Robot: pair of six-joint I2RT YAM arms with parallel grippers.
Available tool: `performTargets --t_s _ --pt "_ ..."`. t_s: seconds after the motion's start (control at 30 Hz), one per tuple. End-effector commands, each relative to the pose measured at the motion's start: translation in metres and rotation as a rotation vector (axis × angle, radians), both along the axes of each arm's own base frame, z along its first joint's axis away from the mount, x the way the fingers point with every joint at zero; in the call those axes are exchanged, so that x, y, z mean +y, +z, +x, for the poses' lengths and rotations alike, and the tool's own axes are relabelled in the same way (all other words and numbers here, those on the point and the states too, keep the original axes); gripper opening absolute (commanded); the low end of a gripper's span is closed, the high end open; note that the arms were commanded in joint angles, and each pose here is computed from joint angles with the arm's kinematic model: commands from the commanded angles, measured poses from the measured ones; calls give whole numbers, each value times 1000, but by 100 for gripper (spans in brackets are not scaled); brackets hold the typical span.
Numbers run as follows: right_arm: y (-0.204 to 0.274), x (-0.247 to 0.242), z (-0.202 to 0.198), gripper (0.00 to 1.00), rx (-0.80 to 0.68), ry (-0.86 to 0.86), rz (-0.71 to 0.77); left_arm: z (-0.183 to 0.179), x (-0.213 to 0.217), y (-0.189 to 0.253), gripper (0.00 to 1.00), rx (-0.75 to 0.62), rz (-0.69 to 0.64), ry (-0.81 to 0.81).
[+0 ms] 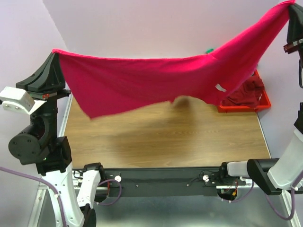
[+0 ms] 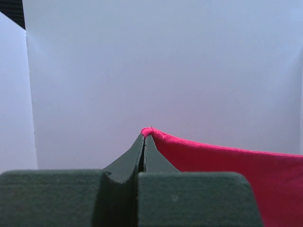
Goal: Fold and stack the t-shirts
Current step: Flatten the tshirt out
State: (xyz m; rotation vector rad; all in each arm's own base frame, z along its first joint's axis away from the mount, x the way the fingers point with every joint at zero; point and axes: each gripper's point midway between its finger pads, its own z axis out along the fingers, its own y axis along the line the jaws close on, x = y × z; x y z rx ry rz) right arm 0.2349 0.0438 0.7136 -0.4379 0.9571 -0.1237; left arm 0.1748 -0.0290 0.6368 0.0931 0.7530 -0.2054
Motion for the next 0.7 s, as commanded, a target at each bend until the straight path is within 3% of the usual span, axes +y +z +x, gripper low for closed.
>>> performTargets --t_s 0.0,0.1,0.3,0.53,0.6,0.67 --pt "-6 -17 25 1 38 -74 55 -14 -3 10 0 -32 -11 -18" --pt "-17 -16 46 1 80 -70 55 -6 1 0 0 -11 -19 1" --pt "-80 -1 121 1 279 10 48 58 21 -87 0 172 -70 58" --pt "-245 41 235 1 684 250 71 153 54 -261 0 504 -201 142" --pt "-312 54 268 1 829 325 96 181 63 -302 0 613 -246 160" --pt "-349 61 292 1 902 369 134 202 68 -326 0 682 -273 172"
